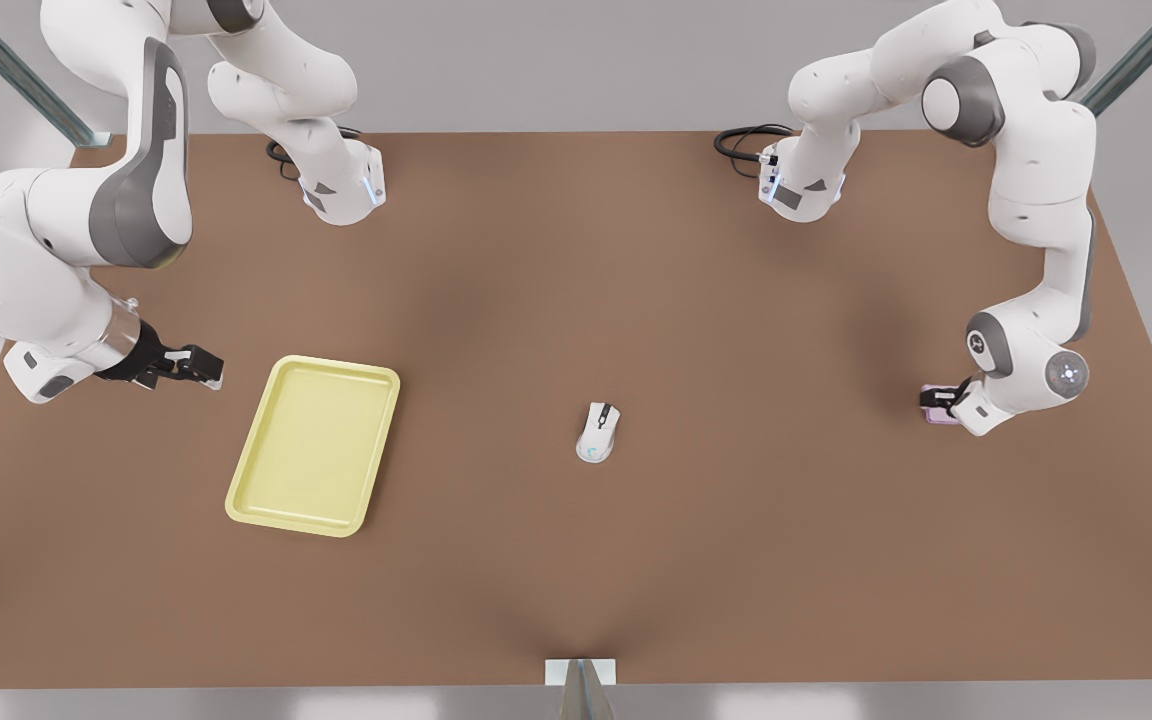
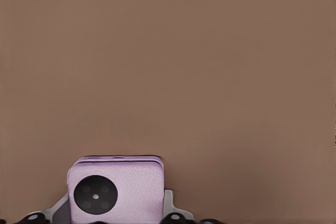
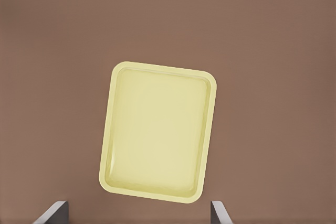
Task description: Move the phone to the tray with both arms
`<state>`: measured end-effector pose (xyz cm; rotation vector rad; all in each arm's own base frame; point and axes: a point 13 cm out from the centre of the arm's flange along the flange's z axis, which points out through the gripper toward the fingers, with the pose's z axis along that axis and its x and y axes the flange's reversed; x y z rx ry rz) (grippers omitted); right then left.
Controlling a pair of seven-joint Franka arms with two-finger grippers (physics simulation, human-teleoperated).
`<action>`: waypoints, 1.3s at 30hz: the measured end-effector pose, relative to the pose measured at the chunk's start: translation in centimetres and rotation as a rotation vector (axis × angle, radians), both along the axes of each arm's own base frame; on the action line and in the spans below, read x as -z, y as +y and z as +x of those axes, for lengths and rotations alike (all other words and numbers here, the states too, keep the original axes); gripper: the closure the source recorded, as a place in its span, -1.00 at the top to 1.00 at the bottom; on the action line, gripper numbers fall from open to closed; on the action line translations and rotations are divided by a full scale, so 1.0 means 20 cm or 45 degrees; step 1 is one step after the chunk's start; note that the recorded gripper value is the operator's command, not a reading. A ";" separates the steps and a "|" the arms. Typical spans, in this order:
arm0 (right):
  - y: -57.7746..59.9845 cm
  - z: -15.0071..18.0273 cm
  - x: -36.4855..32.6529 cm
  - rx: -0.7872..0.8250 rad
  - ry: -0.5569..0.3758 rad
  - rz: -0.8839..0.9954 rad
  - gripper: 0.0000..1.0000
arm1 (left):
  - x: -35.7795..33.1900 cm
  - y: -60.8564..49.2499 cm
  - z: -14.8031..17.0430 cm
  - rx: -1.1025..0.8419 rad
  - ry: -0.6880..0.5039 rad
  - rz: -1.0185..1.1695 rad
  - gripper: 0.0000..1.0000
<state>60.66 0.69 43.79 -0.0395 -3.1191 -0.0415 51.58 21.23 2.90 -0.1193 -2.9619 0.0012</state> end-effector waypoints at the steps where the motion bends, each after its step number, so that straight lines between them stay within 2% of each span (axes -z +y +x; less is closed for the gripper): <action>1: 0.00 0.00 0.00 0.000 0.000 0.000 1.00 | -0.01 0.00 0.01 0.005 -0.004 0.001 0.52; 8: 0.01 0.00 0.00 0.002 -0.001 0.010 1.00 | -0.09 -0.01 0.05 0.024 -0.033 0.004 0.52; 11: 0.01 0.00 0.00 0.004 -0.001 0.018 1.00 | -0.24 -0.25 0.18 0.116 -0.072 0.006 0.53; 14: 0.01 0.00 0.00 0.005 0.000 0.022 1.00 | -0.43 -0.95 0.32 0.343 -0.104 -0.005 0.53; 17: 0.02 0.00 0.00 0.005 0.001 0.024 1.00 | -0.49 -1.78 0.29 0.544 -0.106 -0.044 0.54; 20: 0.02 0.00 0.00 0.005 0.002 0.025 1.00 | -0.53 -2.51 0.26 0.641 -0.126 -0.050 0.54; 23: 0.02 0.00 0.00 0.005 0.000 0.026 1.00 | -0.56 -3.06 0.17 0.630 -0.144 -0.051 0.54; 27: 0.01 0.00 0.00 0.008 0.000 0.027 1.00 | -0.65 -3.55 -0.26 0.549 -0.107 -0.042 0.54; 33: 0.01 0.00 0.00 0.008 0.001 0.027 1.00 | -0.56 -3.90 -0.72 0.297 -0.018 0.005 0.55; 36: 0.01 0.00 0.00 0.009 0.001 0.027 1.00 | -0.42 -3.88 -0.79 0.136 0.007 0.053 0.55; 39: 0.00 0.00 0.00 0.009 0.001 0.028 1.00 | -0.31 -3.87 -0.77 -0.019 -0.006 0.065 0.55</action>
